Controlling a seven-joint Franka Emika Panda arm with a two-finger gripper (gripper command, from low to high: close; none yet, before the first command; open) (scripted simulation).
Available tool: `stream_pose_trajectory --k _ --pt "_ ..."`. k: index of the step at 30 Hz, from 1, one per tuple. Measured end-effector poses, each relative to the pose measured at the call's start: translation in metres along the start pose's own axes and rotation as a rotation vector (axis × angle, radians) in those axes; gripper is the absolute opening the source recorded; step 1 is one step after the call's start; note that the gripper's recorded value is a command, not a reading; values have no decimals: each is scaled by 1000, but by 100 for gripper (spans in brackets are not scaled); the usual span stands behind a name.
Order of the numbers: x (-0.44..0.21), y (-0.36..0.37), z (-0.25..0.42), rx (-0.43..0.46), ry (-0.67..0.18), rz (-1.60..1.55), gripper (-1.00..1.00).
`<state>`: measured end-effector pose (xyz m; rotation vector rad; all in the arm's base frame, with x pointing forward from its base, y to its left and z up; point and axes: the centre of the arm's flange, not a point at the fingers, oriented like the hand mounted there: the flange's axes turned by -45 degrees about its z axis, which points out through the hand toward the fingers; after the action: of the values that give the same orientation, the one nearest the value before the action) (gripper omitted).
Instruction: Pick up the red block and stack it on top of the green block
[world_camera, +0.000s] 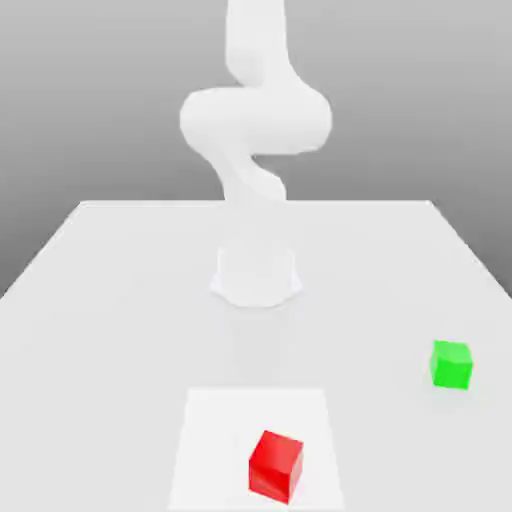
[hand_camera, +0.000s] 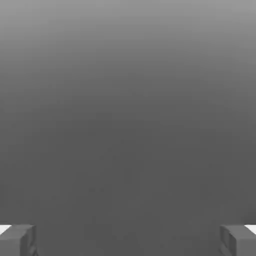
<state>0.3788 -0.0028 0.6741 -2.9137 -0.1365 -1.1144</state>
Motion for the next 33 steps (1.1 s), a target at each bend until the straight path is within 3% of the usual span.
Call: stream_pose_trajectory --k 11,26,31,32,33 --pt "-55 -10 208 202 -278 -397 0" --pt "-230 -27 393 391 -622 -971 0" --pt "-275 -26 438 401 -648 -1022 0" --pt "-284 -26 446 402 -649 -1022 -100" --pt "-284 -26 446 402 -649 -1022 -100"
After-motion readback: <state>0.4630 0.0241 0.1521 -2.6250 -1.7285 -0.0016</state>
